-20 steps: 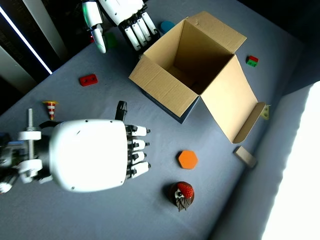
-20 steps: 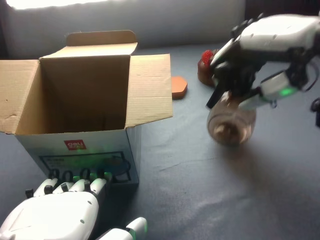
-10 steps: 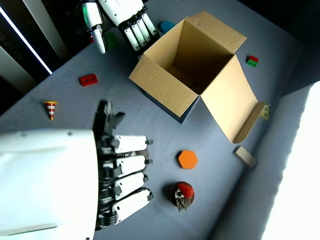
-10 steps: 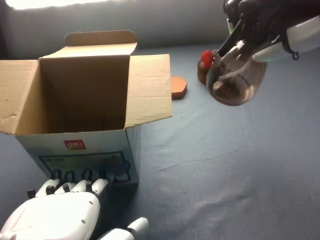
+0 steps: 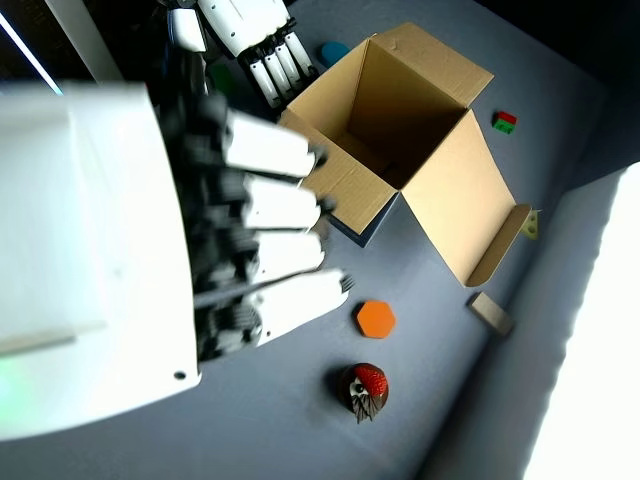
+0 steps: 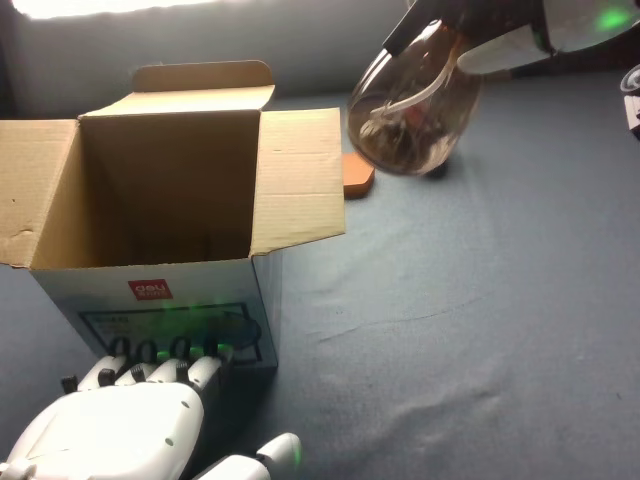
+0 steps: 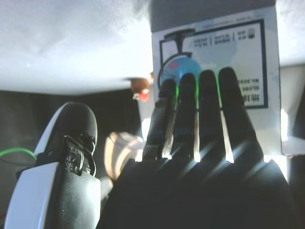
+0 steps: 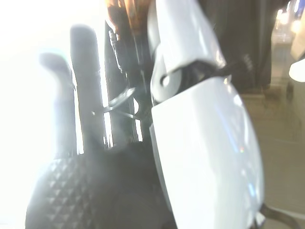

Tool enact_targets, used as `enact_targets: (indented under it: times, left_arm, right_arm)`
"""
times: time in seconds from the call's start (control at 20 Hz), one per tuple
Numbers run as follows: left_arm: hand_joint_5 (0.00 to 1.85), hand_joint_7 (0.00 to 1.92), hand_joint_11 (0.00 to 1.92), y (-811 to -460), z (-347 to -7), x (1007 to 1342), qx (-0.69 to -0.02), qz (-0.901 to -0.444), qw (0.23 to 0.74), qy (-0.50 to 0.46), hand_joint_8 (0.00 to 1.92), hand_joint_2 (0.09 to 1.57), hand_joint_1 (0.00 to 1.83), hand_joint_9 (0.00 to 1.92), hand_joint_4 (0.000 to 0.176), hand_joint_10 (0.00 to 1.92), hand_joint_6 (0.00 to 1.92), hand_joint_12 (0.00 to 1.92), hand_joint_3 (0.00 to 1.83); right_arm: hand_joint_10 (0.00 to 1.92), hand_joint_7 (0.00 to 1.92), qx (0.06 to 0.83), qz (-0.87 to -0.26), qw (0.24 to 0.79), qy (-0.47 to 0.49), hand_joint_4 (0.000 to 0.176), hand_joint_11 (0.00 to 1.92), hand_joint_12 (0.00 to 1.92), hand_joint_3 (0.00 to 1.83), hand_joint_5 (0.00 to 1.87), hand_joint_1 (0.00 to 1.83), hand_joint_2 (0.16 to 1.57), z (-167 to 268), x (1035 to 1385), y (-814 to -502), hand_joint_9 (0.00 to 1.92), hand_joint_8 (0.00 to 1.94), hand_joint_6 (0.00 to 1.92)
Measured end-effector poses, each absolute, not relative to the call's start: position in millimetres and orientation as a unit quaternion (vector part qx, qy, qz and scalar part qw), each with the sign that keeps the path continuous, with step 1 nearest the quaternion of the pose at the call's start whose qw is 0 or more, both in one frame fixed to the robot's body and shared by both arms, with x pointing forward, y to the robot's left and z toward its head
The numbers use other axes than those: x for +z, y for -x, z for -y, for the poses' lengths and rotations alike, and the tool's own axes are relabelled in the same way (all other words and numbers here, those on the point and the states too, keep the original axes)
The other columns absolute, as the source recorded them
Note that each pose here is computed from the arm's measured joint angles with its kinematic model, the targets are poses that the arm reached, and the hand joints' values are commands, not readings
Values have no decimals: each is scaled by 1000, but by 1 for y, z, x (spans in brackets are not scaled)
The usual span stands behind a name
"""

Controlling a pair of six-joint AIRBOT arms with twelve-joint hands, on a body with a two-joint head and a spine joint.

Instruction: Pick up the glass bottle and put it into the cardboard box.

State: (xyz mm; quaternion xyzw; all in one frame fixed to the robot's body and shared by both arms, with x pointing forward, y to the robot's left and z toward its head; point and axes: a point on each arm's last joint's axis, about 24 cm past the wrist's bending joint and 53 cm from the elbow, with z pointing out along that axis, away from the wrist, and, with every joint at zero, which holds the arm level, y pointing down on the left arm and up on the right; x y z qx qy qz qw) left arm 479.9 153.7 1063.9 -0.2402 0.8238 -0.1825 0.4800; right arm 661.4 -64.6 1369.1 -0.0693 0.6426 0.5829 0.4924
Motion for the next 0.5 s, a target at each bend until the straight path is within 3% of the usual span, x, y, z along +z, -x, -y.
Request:
enact_targets:
  times: [0.5]
  left_arm:
    - [150, 190, 0, -479, -157, 1062, -180, -824, 480, 241, 1, 1255, 4, 180, 0, 2, 6, 585, 1]
  right_arm:
    - [1447, 960, 636, -605, 477, 51, 14, 578, 1870, 5, 867, 1202, 1152, 21, 1403, -657, 824, 1096, 1198]
